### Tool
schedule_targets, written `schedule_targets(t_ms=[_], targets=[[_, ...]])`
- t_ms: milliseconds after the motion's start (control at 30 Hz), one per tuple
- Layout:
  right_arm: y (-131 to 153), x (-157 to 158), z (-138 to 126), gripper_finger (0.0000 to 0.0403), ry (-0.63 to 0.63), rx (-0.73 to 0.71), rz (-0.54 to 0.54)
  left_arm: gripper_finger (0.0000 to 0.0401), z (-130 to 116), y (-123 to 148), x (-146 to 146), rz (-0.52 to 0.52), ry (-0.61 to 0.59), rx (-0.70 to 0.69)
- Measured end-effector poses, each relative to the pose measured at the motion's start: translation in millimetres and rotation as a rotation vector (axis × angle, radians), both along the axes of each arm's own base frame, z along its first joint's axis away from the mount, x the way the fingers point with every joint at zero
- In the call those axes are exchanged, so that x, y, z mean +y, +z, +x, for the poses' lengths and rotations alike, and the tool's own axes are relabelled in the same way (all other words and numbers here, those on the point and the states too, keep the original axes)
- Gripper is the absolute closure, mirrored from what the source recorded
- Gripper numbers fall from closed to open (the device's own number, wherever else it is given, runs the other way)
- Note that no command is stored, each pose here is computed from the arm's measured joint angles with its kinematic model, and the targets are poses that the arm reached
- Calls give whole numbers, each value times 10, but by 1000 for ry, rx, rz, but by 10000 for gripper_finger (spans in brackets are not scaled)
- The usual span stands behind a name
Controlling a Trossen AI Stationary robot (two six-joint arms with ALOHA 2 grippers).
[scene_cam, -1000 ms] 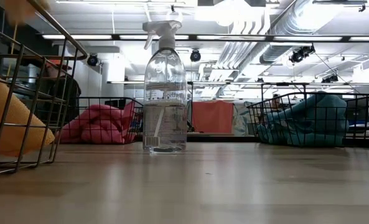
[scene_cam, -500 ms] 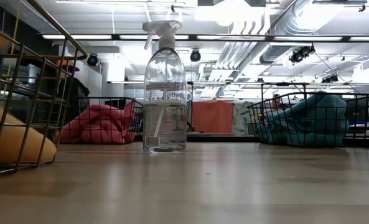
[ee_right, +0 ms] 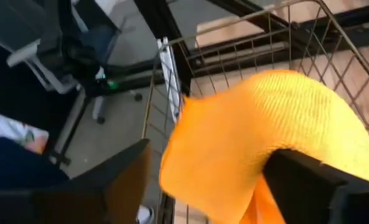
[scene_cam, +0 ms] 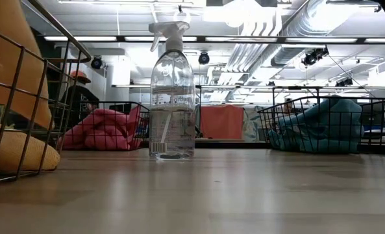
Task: Sort microfiber towel by color & place in baskets
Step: Put the yellow microfiber towel into the gold wire basket, then return To Home Position
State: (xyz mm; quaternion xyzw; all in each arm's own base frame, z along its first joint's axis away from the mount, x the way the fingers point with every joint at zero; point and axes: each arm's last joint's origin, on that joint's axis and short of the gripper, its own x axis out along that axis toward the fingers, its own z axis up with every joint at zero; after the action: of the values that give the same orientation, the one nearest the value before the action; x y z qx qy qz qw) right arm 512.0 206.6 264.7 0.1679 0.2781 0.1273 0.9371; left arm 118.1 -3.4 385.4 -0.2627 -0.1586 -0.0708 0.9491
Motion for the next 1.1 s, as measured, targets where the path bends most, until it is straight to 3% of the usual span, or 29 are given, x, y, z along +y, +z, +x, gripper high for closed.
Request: schedule_targets(t_ms=[133,267,333,433,500,600,733,900,1100], targets=[[172,-65,-73,79,3,48,-13,174,-54,17,2,40,16,-18],[381,-197,-235,70,-48,123,-5,174,-84,27,7,70,44,-31],[449,-236,-255,70,-66,136,46,174,-102,33,7,71,45,-37],[443,-224,-195,77,42,144,192,174,-103,31,7,71,45,-35],[389,-188,-168,84,107,155,228,174,-92,10,7,72,44,-11],[346,-190,-181,96,119,176,191,174,-83,-12,7,73,43,13],[448,-356,-228,113,11,187,130,174,-36,-34,6,65,40,37],[768,-577,-550,139,-139,233,-105,174,103,-75,4,71,41,77],[1087,-760,-1034,204,-156,342,-376,174,242,-106,9,110,81,95]])
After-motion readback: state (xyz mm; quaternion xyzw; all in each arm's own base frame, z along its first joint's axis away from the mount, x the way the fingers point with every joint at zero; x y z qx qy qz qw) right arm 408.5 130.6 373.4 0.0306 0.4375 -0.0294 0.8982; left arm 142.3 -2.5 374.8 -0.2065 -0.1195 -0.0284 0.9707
